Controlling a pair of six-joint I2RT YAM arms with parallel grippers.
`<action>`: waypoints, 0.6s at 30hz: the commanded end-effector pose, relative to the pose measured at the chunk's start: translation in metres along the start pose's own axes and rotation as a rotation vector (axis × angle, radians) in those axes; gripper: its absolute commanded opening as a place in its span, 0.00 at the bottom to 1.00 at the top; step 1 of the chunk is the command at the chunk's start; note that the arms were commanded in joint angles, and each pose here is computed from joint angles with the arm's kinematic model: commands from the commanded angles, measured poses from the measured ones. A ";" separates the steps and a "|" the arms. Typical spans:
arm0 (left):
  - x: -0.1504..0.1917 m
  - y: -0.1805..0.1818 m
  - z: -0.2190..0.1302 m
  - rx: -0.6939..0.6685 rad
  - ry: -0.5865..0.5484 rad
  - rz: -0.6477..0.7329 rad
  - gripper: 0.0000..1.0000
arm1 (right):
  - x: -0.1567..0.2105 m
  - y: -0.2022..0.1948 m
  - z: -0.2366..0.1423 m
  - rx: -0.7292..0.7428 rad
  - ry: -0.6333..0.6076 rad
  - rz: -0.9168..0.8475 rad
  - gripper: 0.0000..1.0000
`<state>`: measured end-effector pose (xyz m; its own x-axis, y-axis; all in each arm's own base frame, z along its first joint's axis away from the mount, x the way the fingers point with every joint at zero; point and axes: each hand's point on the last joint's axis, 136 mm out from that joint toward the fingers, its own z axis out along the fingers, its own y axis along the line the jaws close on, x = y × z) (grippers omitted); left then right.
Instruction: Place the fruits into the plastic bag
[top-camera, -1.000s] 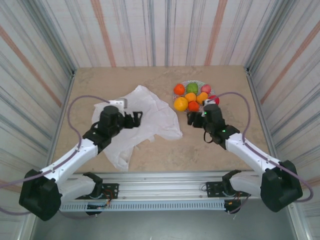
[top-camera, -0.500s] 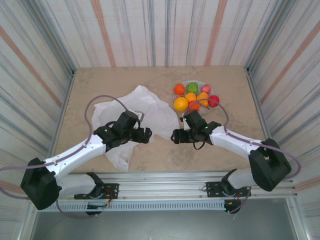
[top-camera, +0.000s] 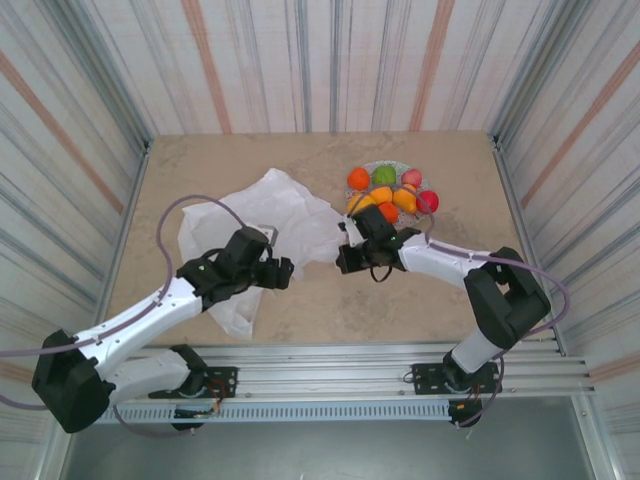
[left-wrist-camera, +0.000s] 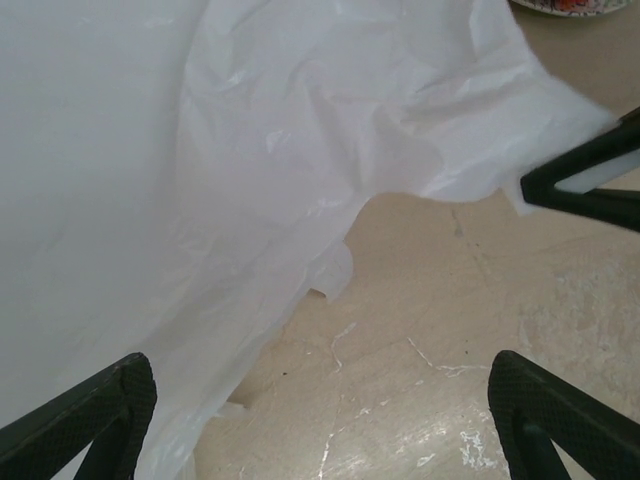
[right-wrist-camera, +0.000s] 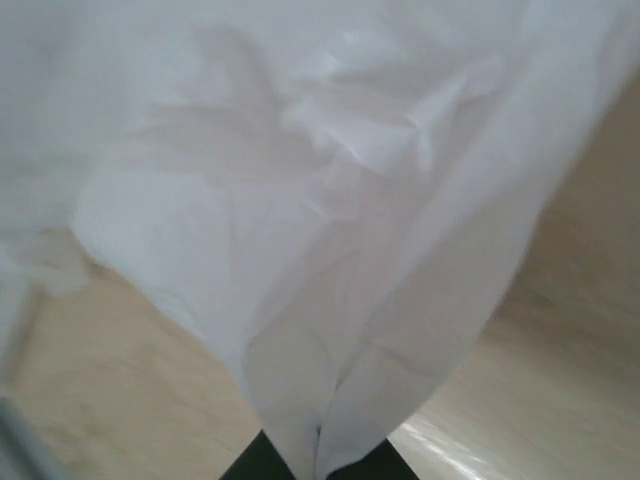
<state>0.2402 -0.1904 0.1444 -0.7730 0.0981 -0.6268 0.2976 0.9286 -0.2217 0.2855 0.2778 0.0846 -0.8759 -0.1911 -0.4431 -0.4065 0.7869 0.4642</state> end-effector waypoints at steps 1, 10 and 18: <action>-0.015 0.013 -0.016 -0.063 -0.078 -0.019 0.89 | -0.040 0.044 -0.036 -0.213 -0.091 0.040 0.00; -0.063 0.009 -0.043 -0.094 -0.234 0.063 0.86 | -0.095 0.061 -0.086 -0.327 -0.189 0.144 0.00; -0.091 -0.003 -0.057 -0.083 -0.283 0.145 0.87 | -0.134 0.080 -0.101 -0.419 -0.245 0.165 0.00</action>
<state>0.2709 -0.1847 0.2287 -0.5829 0.1047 -0.8058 0.3280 0.9376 -0.1154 0.3418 0.2938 0.2417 -0.8562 0.0874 -0.5091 -0.3858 0.5473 0.7427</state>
